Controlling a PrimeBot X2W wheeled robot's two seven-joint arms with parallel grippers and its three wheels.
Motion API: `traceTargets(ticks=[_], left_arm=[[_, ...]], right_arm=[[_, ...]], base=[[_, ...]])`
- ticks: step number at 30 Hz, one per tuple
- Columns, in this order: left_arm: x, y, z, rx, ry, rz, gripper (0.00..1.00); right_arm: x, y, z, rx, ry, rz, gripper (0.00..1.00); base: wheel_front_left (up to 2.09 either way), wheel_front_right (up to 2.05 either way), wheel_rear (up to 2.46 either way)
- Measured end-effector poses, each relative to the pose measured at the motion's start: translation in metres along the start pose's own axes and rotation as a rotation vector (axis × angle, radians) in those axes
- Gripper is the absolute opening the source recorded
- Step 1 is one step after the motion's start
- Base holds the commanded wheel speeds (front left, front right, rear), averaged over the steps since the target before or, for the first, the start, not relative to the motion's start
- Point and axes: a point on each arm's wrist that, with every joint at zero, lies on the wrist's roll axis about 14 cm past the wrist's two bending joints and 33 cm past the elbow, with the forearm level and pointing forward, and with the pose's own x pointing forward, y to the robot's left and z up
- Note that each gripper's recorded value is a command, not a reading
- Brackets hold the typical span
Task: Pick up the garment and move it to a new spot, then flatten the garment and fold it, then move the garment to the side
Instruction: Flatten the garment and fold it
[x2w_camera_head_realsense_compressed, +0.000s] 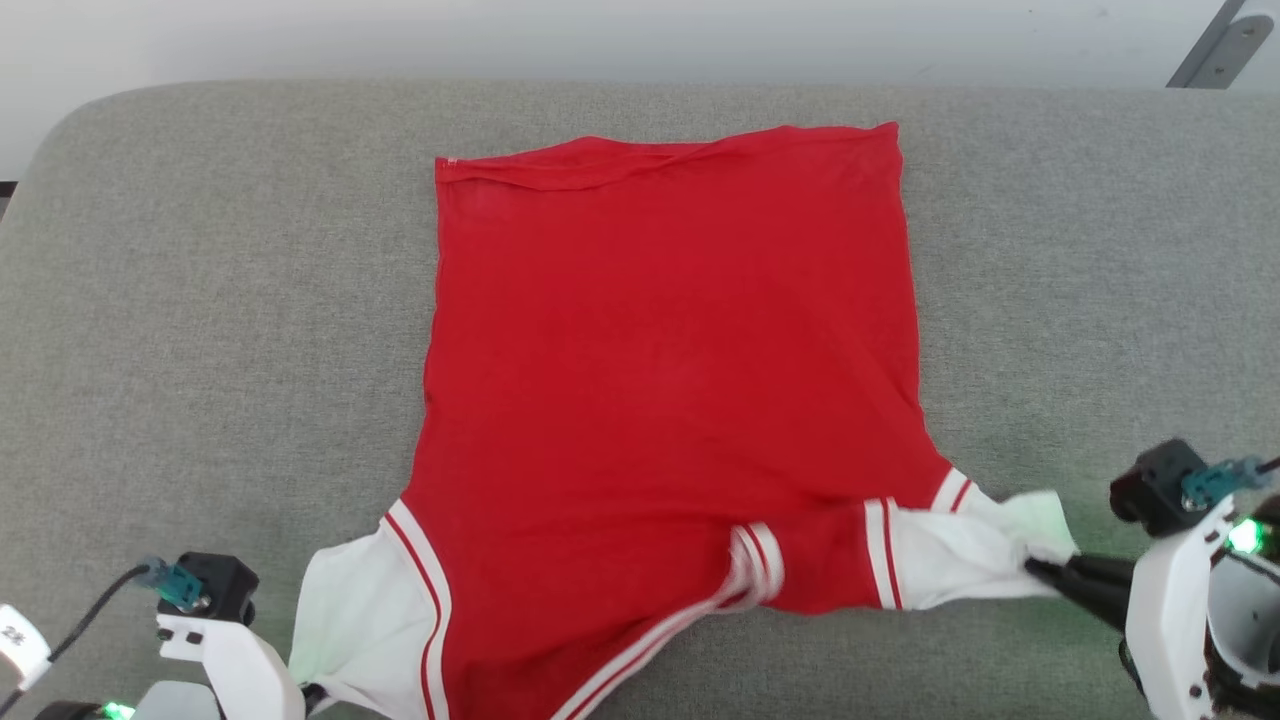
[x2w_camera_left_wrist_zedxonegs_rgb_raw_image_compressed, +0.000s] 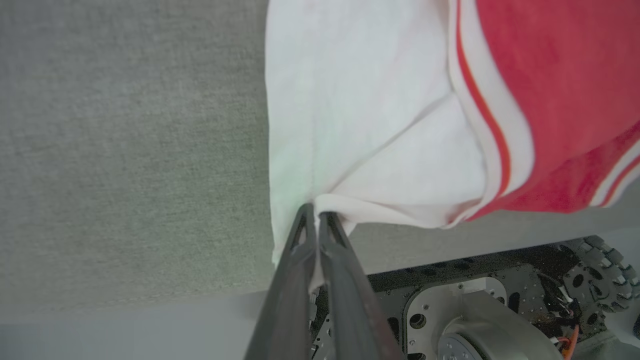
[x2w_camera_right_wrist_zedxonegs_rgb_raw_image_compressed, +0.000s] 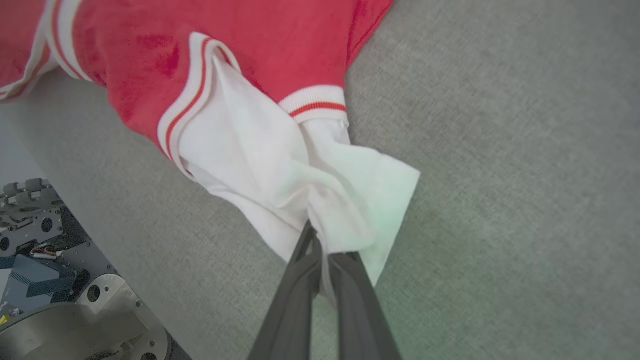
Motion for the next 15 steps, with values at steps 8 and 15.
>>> traceTargets(ticks=[8, 15], left_arm=[[0.006, -0.011, -0.007, -0.020, -0.003, -0.022, 0.00], [0.010, -0.020, 0.010, -0.033, -0.080, -0.059, 0.00]], right_arm=[[0.000, 0.014, -0.037, 0.083, 0.103, 0.035, 0.00], [0.002, 0.005, -0.024, 0.104, 0.073, 0.020, 1.00]], base=[[0.00, 0.00, 0.00], [0.00, 0.00, 0.00]])
